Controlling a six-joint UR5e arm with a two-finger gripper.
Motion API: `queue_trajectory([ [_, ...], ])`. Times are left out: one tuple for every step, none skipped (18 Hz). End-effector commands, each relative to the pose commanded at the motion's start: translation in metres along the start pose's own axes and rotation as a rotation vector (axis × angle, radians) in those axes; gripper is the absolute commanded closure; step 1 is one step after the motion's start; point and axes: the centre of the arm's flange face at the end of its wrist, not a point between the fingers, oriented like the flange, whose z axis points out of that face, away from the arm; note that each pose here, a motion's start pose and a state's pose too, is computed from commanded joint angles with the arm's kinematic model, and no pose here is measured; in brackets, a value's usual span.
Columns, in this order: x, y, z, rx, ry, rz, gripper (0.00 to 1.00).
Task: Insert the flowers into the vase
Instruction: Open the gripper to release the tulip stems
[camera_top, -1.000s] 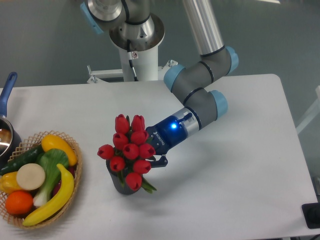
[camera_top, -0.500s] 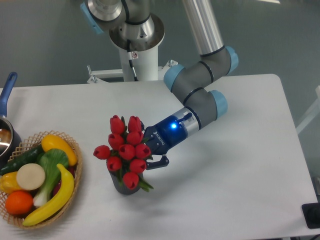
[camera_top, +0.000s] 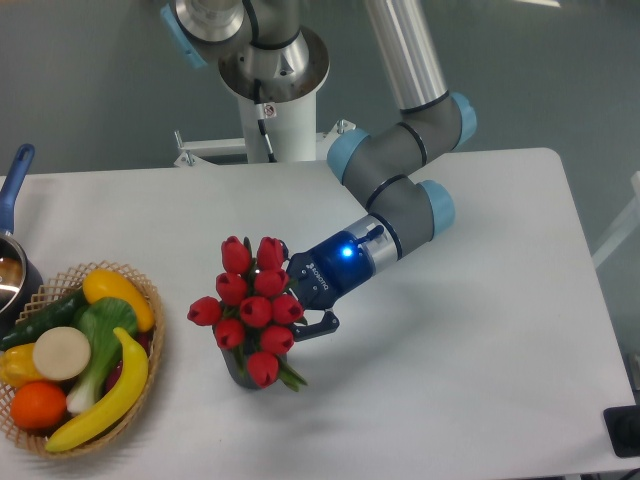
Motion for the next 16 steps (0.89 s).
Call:
queue_trajectory([
  [0.003, 0.006, 0.0, 0.0, -0.001, 0.011, 0.22],
  [0.003, 0.007, -0.001, 0.0, -0.002, 0.016, 0.19],
  [0.003, 0.007, -0.001, 0.0, -0.002, 0.016, 0.18],
  [0.003, 0.007, -0.001, 0.0, -0.002, 0.02, 0.13],
  [0.003, 0.007, -0.001, 0.0, -0.002, 0.017, 0.04],
  [0.003, 0.006, -0.001, -0.001, -0.002, 0.019, 0.01],
  [0.003, 0.006, -0.001, -0.001, -0.002, 0.019, 0.01],
  [0.003, 0.005, -0.001, -0.001, -0.002, 0.02, 0.01],
  [0.003, 0.006, -0.002, -0.001, -0.004, 0.019, 0.01],
  [0.004, 0.005, -0.003, -0.025, -0.007, 0.022, 0.01],
  [0.007, 0.004, -0.003, -0.104, -0.011, 0.034, 0.0],
  [0.009, 0.0, -0.003, -0.146, -0.015, 0.043, 0.0],
  [0.01, -0.003, -0.003, -0.159, -0.016, 0.048, 0.0],
  [0.011, -0.008, -0.003, -0.162, -0.017, 0.058, 0.0],
  [0.013, -0.017, -0.003, -0.168, -0.019, 0.075, 0.0],
  [0.015, -0.02, -0.004, -0.178, -0.022, 0.083, 0.0],
])
